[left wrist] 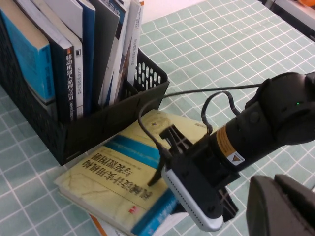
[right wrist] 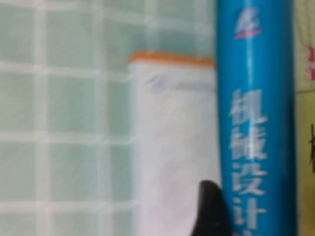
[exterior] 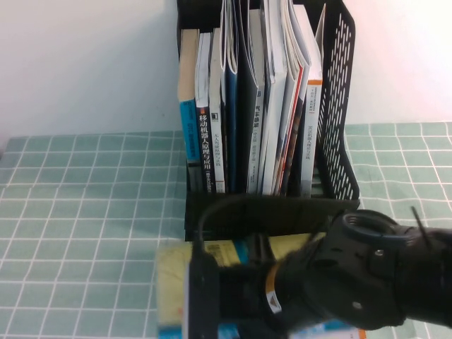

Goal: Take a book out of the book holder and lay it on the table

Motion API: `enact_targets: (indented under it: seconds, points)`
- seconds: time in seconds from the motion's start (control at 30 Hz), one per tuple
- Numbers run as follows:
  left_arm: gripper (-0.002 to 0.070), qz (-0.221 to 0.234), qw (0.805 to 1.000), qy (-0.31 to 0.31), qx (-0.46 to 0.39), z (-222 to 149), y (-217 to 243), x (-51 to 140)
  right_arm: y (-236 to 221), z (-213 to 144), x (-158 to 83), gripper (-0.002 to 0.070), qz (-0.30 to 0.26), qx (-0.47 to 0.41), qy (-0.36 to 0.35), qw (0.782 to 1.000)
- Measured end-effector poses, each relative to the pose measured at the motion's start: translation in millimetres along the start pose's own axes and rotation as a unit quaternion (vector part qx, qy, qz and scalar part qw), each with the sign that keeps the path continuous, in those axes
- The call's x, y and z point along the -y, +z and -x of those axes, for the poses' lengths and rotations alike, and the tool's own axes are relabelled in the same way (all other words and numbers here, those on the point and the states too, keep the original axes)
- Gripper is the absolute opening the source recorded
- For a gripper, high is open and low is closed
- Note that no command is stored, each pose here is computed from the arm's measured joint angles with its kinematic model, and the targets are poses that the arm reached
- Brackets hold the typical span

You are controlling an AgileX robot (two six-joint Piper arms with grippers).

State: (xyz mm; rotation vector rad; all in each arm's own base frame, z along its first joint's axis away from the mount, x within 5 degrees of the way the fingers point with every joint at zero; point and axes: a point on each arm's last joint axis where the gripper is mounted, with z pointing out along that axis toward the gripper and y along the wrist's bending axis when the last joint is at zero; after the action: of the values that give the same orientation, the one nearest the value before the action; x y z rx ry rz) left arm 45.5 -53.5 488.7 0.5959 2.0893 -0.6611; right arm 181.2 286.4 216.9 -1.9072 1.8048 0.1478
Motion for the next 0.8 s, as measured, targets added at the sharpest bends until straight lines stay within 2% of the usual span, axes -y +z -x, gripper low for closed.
enact_targets:
  seconds: [0.07,0.17,0.27,0.37,0.43,0.47,0.57,0.63,0.7,0.8]
  points:
    - [-0.0004,-0.001,1.0,0.001,0.0,0,0,0.2,2,-5,-8,0.0456,0.047,-0.034,0.021,0.998]
    - [-0.0004,-0.001,1.0,0.006,0.0,0,0,0.2,-1,-12,-18,0.0472,0.132,-0.099,0.053,0.985]
    - [-0.0004,0.0,1.0,0.009,-0.004,-1,0,0.1,-18,4,-12,0.0473,0.162,-0.091,0.055,0.981]
    - [-0.0004,-0.005,1.0,0.008,-0.005,-1,-1,0.9,-42,29,4,0.0455,0.143,-0.048,0.05,0.987]
    - [-0.0004,-0.006,1.0,0.01,-0.004,-2,-2,1.3,-61,47,17,0.041,0.117,-0.009,0.045,0.992]
    - [-0.0004,-0.007,1.0,0.011,-0.002,-3,-4,1.7,-71,56,23,0.0363,0.104,0.01,0.043,0.994]
    - [-0.0004,-0.01,1.0,0.014,0.013,-7,-14,3.1,-100,76,39,0.0155,0.071,0.054,0.034,0.995]
    - [-0.0004,-0.009,0.999,0.017,0.027,-12,-23,3.7,-125,87,48,0.0065,0.043,0.083,0.024,0.995]
    - [-0.0004,-0.004,0.999,0.017,0.038,-21,-31,2.5,-158,96,57,0.0027,0.003,0.118,0.012,0.993]
    - [-0.0004,0.0,0.998,0.005,0.062,-38,-34,-1.1,-213,98,63,0.0008,-0.067,0.165,-0.005,0.984]
